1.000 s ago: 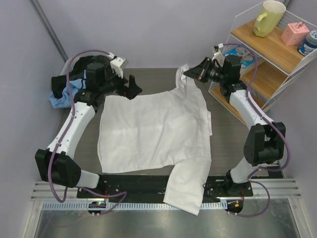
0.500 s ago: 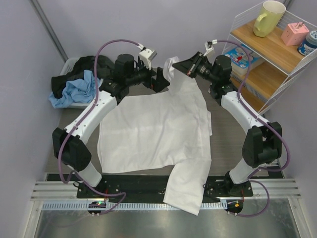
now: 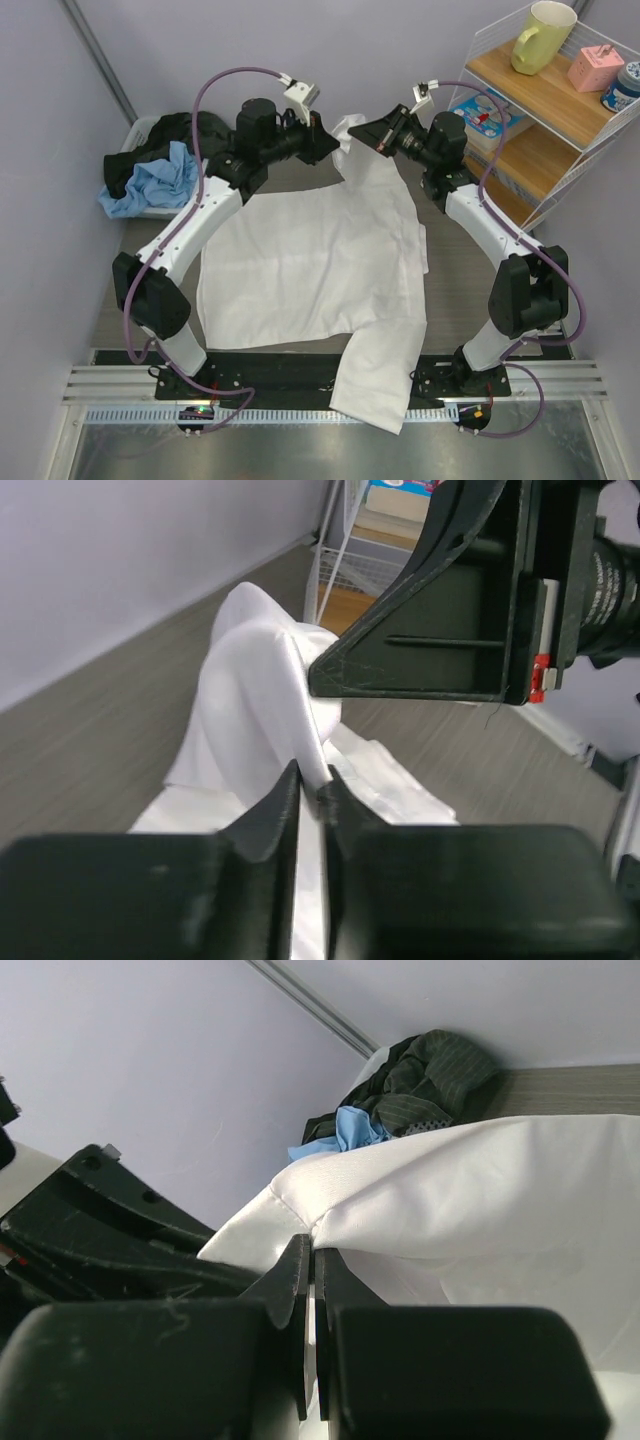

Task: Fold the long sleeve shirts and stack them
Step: Fold the shirt

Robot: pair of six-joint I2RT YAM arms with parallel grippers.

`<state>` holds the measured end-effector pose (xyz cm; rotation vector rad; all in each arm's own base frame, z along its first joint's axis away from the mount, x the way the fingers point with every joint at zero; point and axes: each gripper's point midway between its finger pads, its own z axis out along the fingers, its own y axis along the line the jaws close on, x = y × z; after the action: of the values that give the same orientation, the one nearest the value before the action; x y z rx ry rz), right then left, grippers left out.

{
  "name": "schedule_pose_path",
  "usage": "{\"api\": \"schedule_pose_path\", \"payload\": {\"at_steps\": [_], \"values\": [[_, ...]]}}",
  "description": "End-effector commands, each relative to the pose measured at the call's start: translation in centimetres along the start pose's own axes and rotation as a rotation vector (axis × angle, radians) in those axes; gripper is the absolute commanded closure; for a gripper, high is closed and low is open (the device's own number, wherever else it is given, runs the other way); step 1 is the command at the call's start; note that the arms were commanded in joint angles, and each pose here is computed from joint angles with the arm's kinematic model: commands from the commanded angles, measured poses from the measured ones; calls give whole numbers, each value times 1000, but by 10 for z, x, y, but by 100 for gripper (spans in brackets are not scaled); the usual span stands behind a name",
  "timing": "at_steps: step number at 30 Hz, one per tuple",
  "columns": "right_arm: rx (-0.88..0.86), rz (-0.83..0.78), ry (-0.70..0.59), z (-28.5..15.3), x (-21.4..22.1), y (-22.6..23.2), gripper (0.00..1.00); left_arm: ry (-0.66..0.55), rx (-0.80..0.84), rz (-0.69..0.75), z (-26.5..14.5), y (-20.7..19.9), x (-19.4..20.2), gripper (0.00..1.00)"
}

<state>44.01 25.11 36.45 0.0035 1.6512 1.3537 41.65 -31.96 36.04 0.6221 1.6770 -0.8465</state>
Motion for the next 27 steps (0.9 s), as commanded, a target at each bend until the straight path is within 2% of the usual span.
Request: {"api": "schedule_pose_path", "payload": {"at_steps": [1, 4, 5, 7, 8, 9, 10, 11, 13, 14, 15, 16, 18, 23, 27], "values": [[-81, -84, -39, -10, -14, 36, 99, -75, 5, 63, -2, -4, -32, 100], [-104, -95, -13, -14, -9, 41, 99, -64, -1, 103, -9, -5, -33, 100], [-113, -114, 4, -15, -8, 42, 85, -49, 29, 115, -10, -10, -31, 100], [-129, -161, 74, -24, -5, 42, 64, -47, 67, 174, -20, -20, -39, 100], [-138, -289, 88, -31, -7, 42, 51, -3, 100, 245, -25, -24, -30, 100], [-114, -333, 138, -39, -4, 37, 45, 12, 106, 286, -28, -24, -30, 100], [-89, -406, 152, -48, -7, 29, 34, 11, 123, 394, -33, -25, -35, 100], [-54, -578, 189, -64, -4, 19, 30, 87, 157, 409, -38, -27, -16, 100], [-19, -765, 206, -82, -5, 7, 19, 115, 177, 473, -44, -28, -11, 100], [-5, -904, 228, -95, 0, 1, 16, 123, 211, 558, -47, -30, -8, 100], [-1, -974, 236, -100, 1, -3, 14, 154, 242, 578, -50, -33, 2, 100], [-3, -1024, 245, -102, 3, -5, 7, 157, 251, 605, -53, -34, 4, 100], [-18, -1114, 258, -103, 3, -8, 1, 178, 286, 683, -58, -36, 9, 100], [-89, -1234, 287, -92, 4, -1, 0, 191, 310, 774, -65, -42, 2, 99], [-169, -1320, 333, -76, 32, 8, 0, 204, 336, 808, -68, -50, 7, 100]]}}
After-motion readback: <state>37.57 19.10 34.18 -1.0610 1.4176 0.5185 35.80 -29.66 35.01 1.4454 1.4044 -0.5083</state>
